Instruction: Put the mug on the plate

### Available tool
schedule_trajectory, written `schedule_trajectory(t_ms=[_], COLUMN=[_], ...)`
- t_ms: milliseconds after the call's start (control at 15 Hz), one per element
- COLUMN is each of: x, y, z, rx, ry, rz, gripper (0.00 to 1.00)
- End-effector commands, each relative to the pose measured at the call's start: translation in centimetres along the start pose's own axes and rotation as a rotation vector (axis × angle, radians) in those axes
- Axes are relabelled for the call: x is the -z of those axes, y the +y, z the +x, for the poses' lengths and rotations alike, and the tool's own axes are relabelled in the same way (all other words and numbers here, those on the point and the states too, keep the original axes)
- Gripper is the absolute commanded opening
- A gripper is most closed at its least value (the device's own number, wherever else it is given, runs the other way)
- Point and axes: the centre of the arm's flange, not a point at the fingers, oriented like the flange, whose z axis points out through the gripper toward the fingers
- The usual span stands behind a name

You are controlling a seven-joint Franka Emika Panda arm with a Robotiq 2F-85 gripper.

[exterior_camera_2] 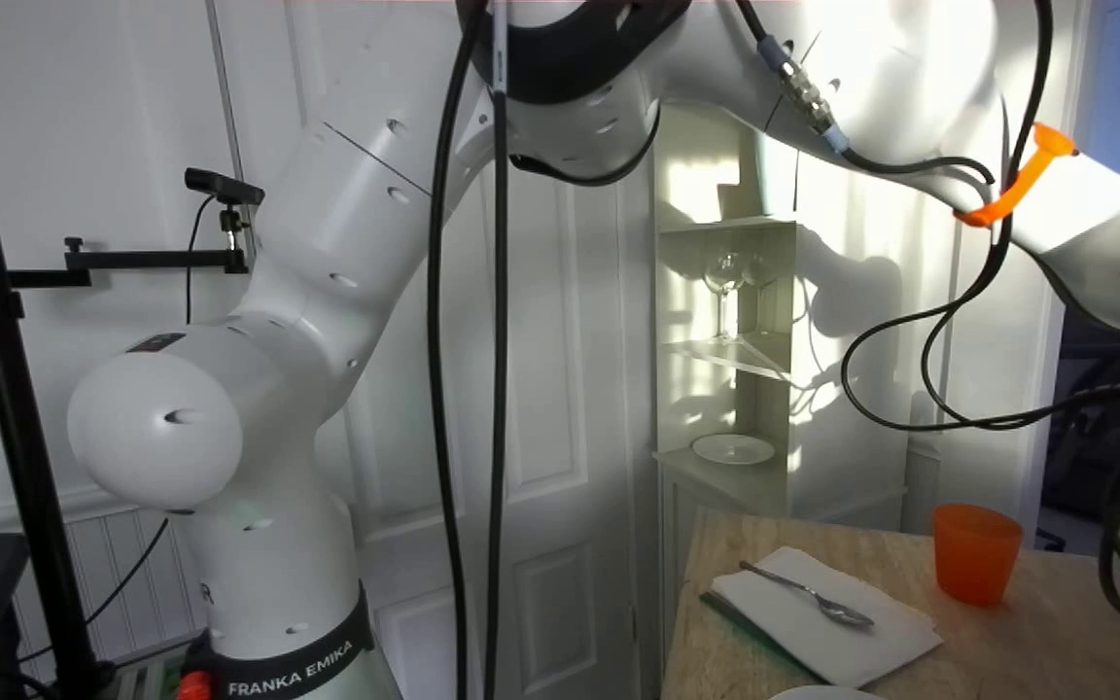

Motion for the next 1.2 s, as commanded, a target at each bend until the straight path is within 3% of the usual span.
schedule_trajectory(t_ms=[0,467,733,1133], x=[2.1,6.3,6.3,5.8], y=[0.6,2.6,4.4,7.3], z=[-1.6,-7.4,-12.4,-17.8], rx=[0.060,0.173,0.122,0.035], ry=[-0.027,-0.020,-0.002,0.133], rz=[0.031,0.033,0.019,0.025], gripper=[0.06,0.06,0.07,0.08])
